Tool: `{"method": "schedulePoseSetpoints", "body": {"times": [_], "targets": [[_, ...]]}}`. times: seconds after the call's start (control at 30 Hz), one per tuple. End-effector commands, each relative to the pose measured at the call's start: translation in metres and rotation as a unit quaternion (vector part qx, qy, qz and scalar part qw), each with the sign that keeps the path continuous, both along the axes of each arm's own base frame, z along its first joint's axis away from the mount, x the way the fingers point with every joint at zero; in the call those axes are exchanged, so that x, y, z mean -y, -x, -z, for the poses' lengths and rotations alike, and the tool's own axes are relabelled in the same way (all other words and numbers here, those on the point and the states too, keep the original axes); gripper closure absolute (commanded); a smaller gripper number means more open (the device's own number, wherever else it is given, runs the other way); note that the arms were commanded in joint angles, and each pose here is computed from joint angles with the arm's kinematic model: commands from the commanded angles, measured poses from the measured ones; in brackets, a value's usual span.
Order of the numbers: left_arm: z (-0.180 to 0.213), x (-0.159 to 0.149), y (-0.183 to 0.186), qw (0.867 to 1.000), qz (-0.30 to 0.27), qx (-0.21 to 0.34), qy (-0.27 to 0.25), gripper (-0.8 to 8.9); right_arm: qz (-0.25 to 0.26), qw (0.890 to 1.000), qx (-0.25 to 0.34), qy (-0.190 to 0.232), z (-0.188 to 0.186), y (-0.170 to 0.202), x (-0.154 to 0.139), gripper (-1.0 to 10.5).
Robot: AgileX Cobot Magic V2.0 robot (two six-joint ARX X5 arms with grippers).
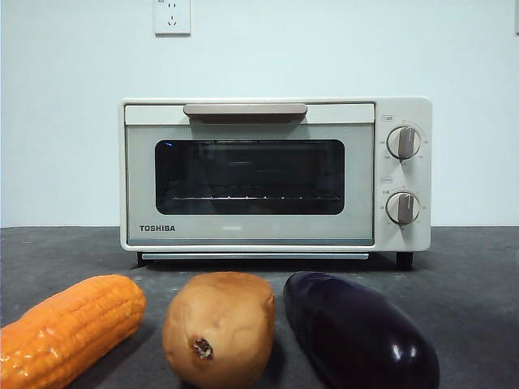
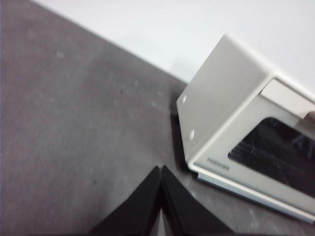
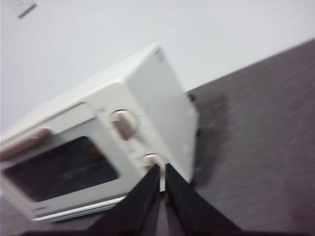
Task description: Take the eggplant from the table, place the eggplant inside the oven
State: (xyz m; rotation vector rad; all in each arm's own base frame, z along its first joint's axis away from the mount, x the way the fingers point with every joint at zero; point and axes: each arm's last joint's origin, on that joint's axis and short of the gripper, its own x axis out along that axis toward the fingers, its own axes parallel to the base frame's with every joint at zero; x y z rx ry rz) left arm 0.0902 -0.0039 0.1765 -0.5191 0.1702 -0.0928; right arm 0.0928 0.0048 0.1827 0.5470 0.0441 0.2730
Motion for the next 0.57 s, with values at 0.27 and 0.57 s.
{"method": "schedulePoseSetpoints", "body": {"times": [0.27, 0.57], "targets": [[-0.06, 0.003, 0.002, 0.998, 0.053, -0.024, -0.002, 8.09, -0.006, 0.999, -0.033, -0.002, -0.069, 0.016, -0.001, 9.4], [-0.113, 0.007, -0.015, 0.99, 0.132, -0.038, -0.031, 8.09, -0.056, 0.996, -0.049, 0.057, -0.119, 0.015, -0.004, 9.4]]}}
